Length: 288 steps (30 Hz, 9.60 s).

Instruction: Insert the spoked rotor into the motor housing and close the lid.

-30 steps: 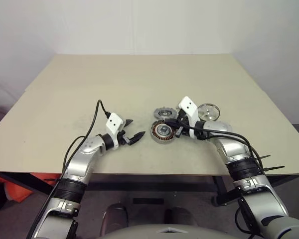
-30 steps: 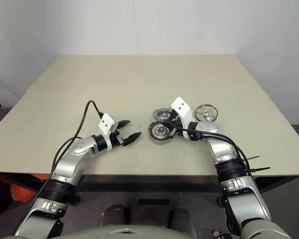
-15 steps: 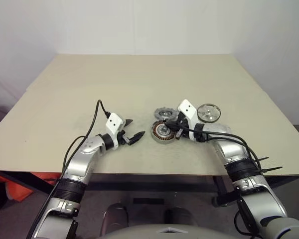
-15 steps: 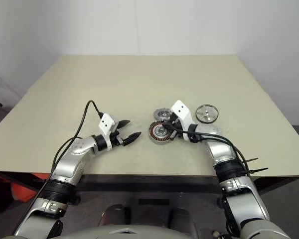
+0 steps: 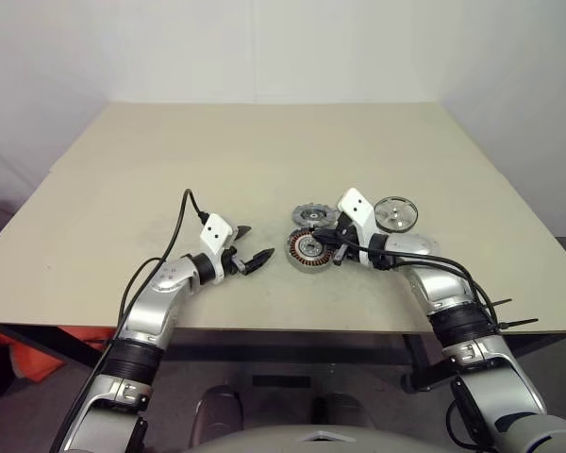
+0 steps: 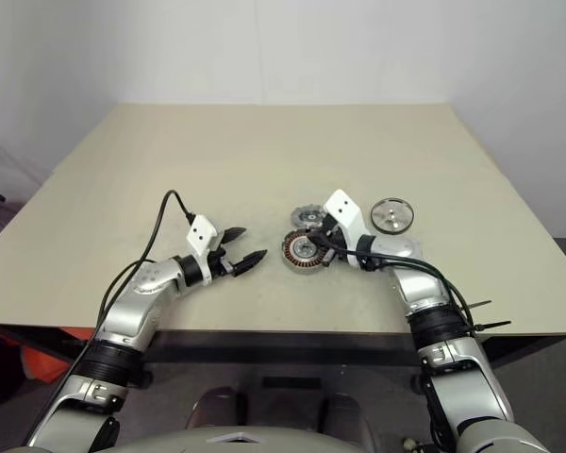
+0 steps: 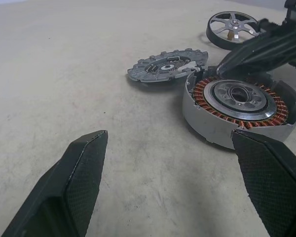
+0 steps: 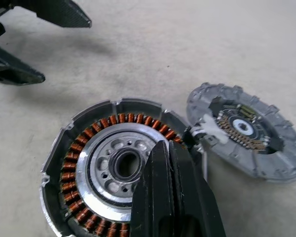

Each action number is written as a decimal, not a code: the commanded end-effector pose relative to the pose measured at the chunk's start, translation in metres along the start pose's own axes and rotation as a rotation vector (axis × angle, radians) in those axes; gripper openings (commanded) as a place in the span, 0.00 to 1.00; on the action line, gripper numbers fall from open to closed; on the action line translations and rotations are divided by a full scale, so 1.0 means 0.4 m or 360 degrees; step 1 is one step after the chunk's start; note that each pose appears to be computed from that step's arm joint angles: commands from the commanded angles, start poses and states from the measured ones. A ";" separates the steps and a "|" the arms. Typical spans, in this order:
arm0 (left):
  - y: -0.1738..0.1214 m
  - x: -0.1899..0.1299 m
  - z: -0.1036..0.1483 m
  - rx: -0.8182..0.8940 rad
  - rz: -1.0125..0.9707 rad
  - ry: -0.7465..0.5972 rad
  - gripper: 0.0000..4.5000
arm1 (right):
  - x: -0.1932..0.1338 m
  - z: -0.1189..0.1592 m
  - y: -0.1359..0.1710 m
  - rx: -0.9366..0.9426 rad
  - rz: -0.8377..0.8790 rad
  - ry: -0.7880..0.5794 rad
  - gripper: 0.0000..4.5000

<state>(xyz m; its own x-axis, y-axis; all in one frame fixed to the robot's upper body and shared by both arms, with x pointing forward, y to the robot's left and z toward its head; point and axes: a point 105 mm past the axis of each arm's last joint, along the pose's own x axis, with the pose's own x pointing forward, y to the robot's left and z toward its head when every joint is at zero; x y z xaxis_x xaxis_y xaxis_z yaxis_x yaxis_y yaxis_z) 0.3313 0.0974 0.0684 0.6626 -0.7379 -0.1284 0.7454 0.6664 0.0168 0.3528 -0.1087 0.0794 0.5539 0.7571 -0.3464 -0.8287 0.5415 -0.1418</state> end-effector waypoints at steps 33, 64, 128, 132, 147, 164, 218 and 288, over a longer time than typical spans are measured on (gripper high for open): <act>0.006 -0.001 0.029 0.0050 0.0005 -0.0061 0.95 | -0.121 0.007 -0.187 -0.0422 -0.0600 0.0219 0.01; -0.002 0.006 0.020 0.0053 -0.0039 -0.0037 0.95 | -0.366 -0.146 -0.303 0.1235 -0.1369 -0.0028 0.99; 0.000 -0.007 -0.007 0.0071 -0.0017 0.0033 0.95 | -0.109 0.061 0.096 0.2219 0.0265 -0.0444 0.08; 0.000 -0.008 -0.007 0.0071 -0.0018 0.0036 0.95 | -0.102 0.040 0.092 0.2256 0.0196 -0.0411 0.08; 0.012 -0.014 -0.003 0.0080 0.0003 0.0036 0.95 | -0.058 0.020 0.103 0.2334 0.0127 -0.0369 0.08; 0.008 -0.011 -0.005 0.0075 -0.0003 0.0037 0.95 | -0.079 -0.007 0.093 0.2329 0.0018 -0.0352 0.16; 0.019 -0.010 -0.002 0.0085 0.0022 0.0029 0.95 | -0.087 0.158 -0.012 0.0469 -0.0281 -0.0514 0.73; 0.019 -0.016 -0.005 0.0082 0.0076 0.0013 0.95 | 0.018 -0.057 0.031 0.0063 -0.0149 0.0099 0.30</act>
<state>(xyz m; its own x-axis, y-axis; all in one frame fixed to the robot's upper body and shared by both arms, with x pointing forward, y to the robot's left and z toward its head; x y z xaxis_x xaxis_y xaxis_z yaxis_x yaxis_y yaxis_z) 0.3300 0.1051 0.0530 0.6807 -0.7100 -0.1801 0.7263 0.6862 0.0398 0.3422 -0.0941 0.0661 0.5963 0.7257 -0.3431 -0.7941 0.5959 -0.1198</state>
